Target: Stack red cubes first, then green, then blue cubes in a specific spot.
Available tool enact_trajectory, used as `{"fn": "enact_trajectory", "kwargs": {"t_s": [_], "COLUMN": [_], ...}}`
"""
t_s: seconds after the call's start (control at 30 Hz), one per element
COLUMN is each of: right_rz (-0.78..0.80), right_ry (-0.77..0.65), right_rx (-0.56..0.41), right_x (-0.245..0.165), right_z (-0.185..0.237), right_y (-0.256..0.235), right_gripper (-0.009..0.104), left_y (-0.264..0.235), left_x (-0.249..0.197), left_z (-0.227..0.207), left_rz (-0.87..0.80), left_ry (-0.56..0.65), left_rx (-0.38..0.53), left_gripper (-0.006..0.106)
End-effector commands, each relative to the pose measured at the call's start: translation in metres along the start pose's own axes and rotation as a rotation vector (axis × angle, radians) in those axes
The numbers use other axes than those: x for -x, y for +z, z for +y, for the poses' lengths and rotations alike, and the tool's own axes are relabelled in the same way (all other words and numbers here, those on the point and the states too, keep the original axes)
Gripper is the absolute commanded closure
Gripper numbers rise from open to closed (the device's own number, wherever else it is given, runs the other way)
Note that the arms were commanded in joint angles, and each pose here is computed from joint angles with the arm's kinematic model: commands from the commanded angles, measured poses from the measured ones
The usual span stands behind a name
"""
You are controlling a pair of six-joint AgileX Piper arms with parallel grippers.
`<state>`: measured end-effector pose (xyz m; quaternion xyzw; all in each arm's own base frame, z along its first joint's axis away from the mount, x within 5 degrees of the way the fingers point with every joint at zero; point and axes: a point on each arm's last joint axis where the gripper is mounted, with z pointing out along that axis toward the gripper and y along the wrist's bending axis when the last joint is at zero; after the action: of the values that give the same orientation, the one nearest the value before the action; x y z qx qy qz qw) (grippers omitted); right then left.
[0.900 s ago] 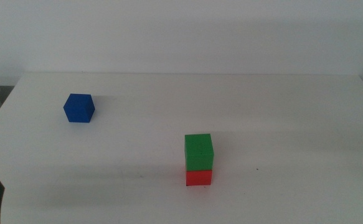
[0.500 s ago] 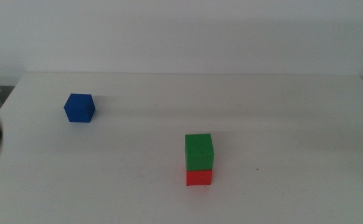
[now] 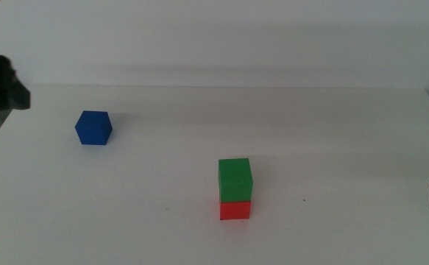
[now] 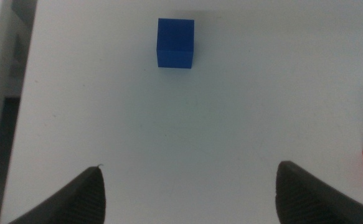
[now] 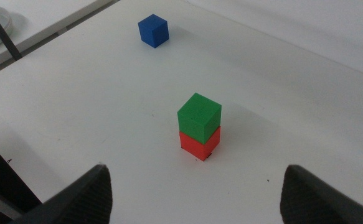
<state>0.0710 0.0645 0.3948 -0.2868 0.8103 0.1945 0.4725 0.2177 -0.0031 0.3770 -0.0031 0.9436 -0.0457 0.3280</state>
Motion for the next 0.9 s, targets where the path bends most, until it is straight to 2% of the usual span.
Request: {"fn": "enact_trajectory", "kwargs": {"t_s": [0.0,0.23,0.5,0.7,0.87], "right_rz": [-0.012,-0.012,-0.012,-0.012,-0.012], "right_ry": [-0.009,-0.009,-0.009,-0.009,-0.009], "right_rx": [-0.005,-0.005,-0.005,-0.005,-0.005], "right_x": [0.0,0.0,0.0,0.0,0.0], "right_z": [-0.001,-0.001,-0.001,-0.001,-0.001], "right_y": [0.0,0.0,0.0,0.0,0.0], "right_gripper": [0.004,0.004,0.004,0.004,0.004], "left_y": [0.015,0.068,0.169,0.241,0.278], "left_x": [0.011,0.057,0.107,0.109,0.1], "left_z": [0.003,0.015,0.019,0.02,0.009], "left_rz": [0.02,0.139,0.276,0.352,0.387], "left_ry": [-0.061,-0.004,0.051,0.068,0.097], "left_rx": [0.011,0.089,0.027,0.013,0.001], "left_gripper": [0.007,0.007,0.007,0.007,0.007]}}
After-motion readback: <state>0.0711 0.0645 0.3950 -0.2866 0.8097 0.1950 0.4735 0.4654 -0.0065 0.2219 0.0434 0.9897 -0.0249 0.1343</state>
